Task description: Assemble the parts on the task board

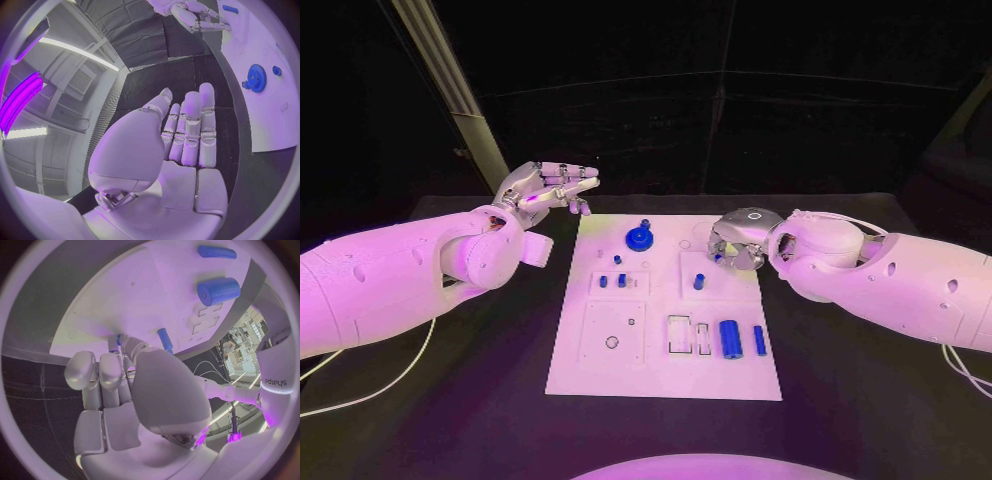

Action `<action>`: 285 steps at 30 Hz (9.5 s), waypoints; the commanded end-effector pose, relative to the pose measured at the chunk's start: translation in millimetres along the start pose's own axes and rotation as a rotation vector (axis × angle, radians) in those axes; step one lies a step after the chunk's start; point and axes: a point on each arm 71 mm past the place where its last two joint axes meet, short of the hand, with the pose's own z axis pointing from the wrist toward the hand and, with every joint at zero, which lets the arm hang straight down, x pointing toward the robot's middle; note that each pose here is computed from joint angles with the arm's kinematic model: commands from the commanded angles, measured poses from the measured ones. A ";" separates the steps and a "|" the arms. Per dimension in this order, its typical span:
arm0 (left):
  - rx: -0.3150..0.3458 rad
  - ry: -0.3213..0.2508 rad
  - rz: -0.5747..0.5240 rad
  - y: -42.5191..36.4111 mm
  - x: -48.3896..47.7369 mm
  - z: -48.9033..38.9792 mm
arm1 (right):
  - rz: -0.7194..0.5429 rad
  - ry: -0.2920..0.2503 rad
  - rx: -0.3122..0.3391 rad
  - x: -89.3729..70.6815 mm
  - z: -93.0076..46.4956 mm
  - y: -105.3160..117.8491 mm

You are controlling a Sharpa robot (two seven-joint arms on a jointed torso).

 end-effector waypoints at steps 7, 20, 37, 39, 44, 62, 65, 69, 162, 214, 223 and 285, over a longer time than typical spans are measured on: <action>0.024 -0.014 -0.002 -3.0 -2.6 -1.2 | -0.011 -0.093 -0.016 -4.8 -8.5 5.6; 0.000 -0.020 0.001 -1.3 -3.1 -1.2 | 0.076 -0.184 0.010 -14.0 -24.2 3.8; -0.006 -0.009 -0.003 -0.6 3.3 0.7 | 0.248 -0.245 -0.192 -36.5 -24.2 70.7; -0.006 -0.004 -0.005 -0.4 5.7 1.7 | 0.262 -0.250 -0.225 -38.0 -20.9 81.5; -0.008 0.002 -0.006 0.0 9.5 4.3 | 0.284 -0.231 -0.281 -27.2 -13.0 104.5; -0.009 0.020 -0.012 0.3 17.7 7.7 | 0.239 -0.109 -0.360 21.2 10.3 149.5; -0.011 0.021 -0.012 0.5 17.9 8.0 | 0.232 -0.102 -0.362 22.9 12.0 151.4; -0.012 0.024 -0.013 0.7 18.6 8.3 | 0.217 -0.088 -0.364 25.5 13.5 153.4; -0.037 0.020 -0.011 2.5 12.4 8.1 | 0.165 -0.106 -0.095 2.9 -42.7 42.6; -0.049 0.019 -0.010 4.1 9.7 8.6 | 0.194 -0.170 -0.111 -9.3 -38.5 52.1; -0.049 0.017 -0.009 4.1 8.8 8.3 | 0.267 -0.243 -0.154 -33.5 -46.7 63.6; -0.045 0.034 -0.014 4.2 17.6 13.0 | 0.098 0.012 -0.432 16.5 13.3 193.5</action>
